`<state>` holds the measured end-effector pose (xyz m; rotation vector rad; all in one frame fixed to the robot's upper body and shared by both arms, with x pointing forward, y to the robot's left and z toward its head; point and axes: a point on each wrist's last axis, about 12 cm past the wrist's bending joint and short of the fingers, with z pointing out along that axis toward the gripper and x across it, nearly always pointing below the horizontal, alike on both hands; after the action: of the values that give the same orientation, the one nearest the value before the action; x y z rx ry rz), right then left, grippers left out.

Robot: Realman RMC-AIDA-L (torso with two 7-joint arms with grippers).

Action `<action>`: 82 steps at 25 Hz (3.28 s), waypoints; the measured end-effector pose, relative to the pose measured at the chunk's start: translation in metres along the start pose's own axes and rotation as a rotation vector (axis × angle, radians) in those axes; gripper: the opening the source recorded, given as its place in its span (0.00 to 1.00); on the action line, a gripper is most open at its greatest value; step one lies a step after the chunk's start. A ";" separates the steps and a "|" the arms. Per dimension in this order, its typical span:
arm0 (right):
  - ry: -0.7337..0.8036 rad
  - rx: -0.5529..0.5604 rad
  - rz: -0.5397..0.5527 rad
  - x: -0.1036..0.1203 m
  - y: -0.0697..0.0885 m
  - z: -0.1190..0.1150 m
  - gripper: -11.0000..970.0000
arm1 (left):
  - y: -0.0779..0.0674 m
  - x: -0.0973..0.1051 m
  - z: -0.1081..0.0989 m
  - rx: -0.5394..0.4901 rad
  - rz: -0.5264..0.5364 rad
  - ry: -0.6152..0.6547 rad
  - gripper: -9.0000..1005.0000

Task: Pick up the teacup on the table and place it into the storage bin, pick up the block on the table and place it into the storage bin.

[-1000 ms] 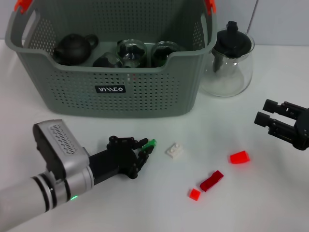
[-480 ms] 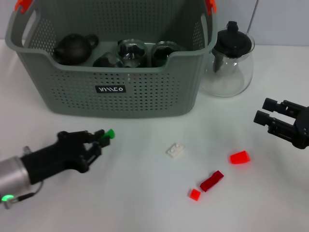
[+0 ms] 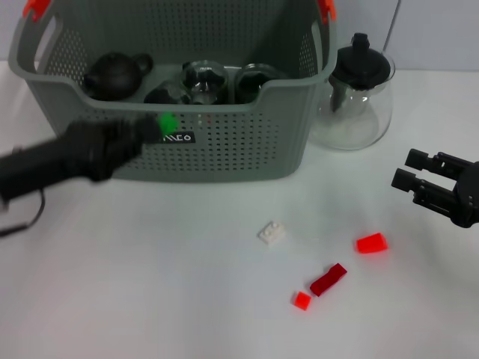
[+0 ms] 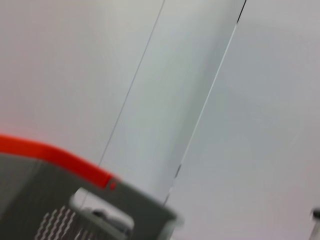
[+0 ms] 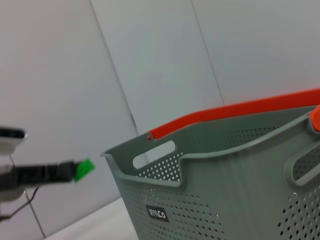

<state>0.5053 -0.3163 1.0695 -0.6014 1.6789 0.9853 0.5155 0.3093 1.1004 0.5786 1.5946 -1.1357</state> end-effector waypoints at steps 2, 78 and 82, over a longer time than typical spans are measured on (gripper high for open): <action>0.000 -0.001 0.000 0.000 0.000 0.000 0.62 | 0.006 -0.018 0.013 0.031 -0.019 -0.006 0.19; 1.183 0.069 -0.336 -0.075 0.041 0.151 0.59 | -0.026 0.074 -0.017 -0.026 0.144 0.173 0.84; 1.194 0.043 -0.356 -0.067 0.037 0.150 0.58 | -0.026 0.074 -0.016 -0.025 0.145 0.174 0.84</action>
<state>0.5773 -0.1757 1.1280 -1.5915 2.4411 0.2711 0.4623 0.2992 1.0419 0.7810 1.6822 -0.9783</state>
